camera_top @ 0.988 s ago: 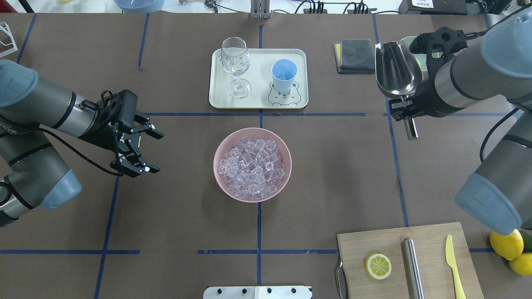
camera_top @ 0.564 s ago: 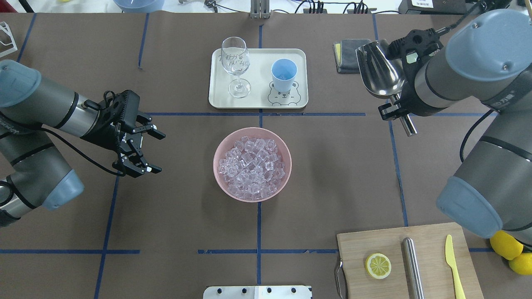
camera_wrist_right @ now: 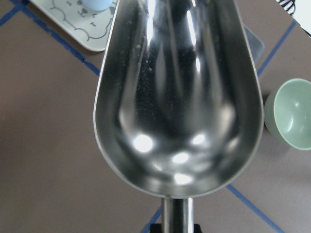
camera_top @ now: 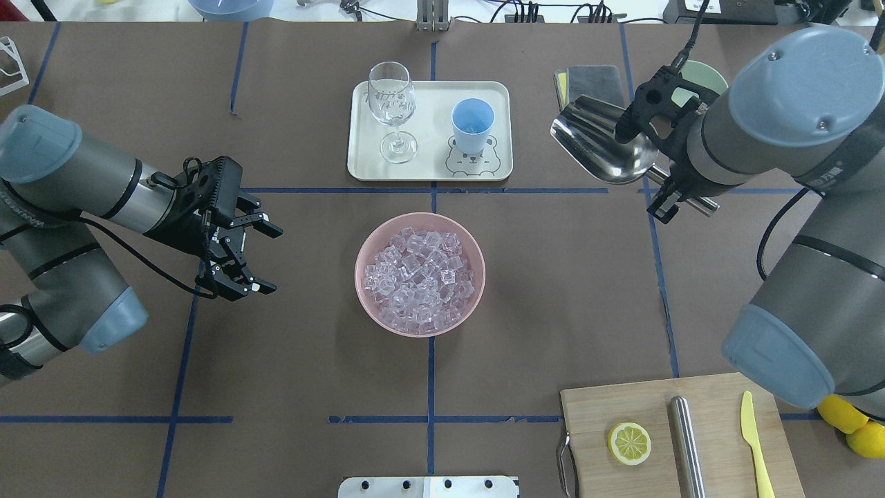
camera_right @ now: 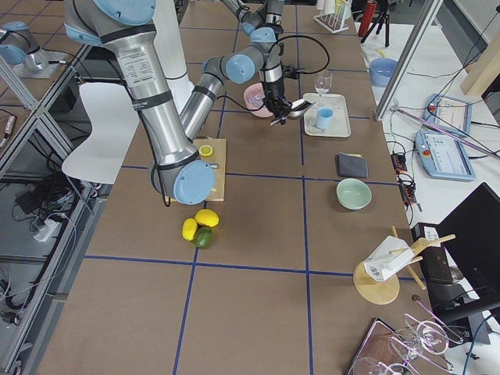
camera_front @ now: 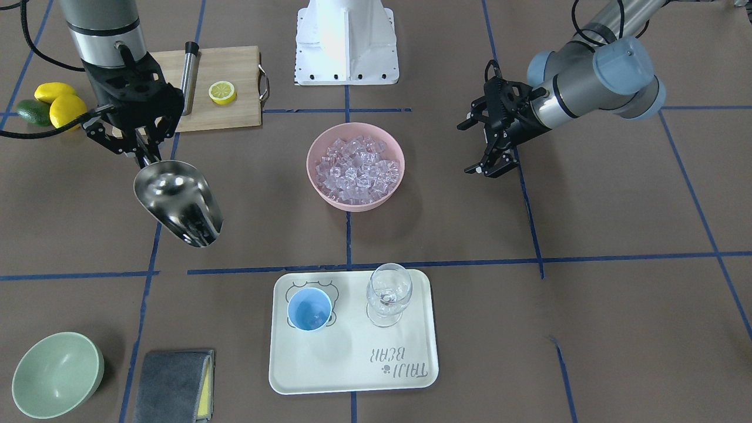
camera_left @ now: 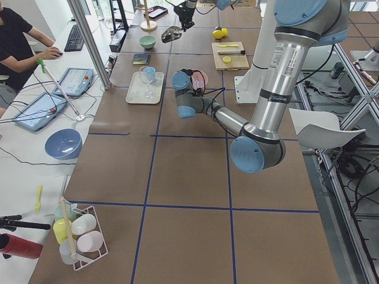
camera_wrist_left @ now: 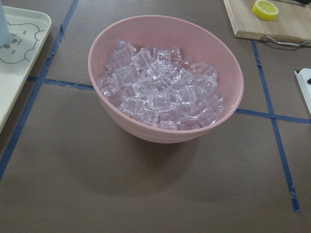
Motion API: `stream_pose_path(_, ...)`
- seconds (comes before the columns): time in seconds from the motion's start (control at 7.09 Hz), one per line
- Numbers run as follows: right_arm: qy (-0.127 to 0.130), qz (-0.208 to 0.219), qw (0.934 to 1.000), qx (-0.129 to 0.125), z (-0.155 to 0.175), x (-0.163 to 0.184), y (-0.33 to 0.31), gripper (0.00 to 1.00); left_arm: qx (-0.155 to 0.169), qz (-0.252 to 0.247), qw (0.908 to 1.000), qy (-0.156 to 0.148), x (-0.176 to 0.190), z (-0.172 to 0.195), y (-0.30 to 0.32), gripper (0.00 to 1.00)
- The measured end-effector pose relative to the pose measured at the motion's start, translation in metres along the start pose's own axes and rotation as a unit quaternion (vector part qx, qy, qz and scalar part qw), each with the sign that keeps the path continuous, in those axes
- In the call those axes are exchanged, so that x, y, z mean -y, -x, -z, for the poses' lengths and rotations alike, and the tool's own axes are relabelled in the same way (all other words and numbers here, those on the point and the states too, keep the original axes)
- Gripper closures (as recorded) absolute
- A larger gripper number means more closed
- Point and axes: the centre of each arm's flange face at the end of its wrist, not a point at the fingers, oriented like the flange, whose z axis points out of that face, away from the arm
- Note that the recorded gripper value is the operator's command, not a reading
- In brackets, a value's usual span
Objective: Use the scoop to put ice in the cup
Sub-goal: 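Lift the scoop with the right gripper while the left gripper moves beside the pink bowl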
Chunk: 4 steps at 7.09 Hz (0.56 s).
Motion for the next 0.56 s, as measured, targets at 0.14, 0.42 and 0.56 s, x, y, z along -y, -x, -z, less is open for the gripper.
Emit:
stream_pose_path(0.14,0.032,0.042,0.9986,0.001,0.007,0.004,0.006,1.00,0.006,-0.003,1.0000,0.000,0.005,-0.007,0.001,0.00)
stream_pose_path(0.42,0.088,0.107,0.9903,0.007,0.022,0.010,0.017,1.00,0.006,-0.012,0.9999,0.000,0.019,-0.037,-0.005,0.00)
stream_pose_path(0.56,0.098,0.128,0.9868,0.011,0.023,0.010,0.021,1.00,0.014,-0.015,0.9998,0.003,0.022,-0.052,-0.007,0.00)
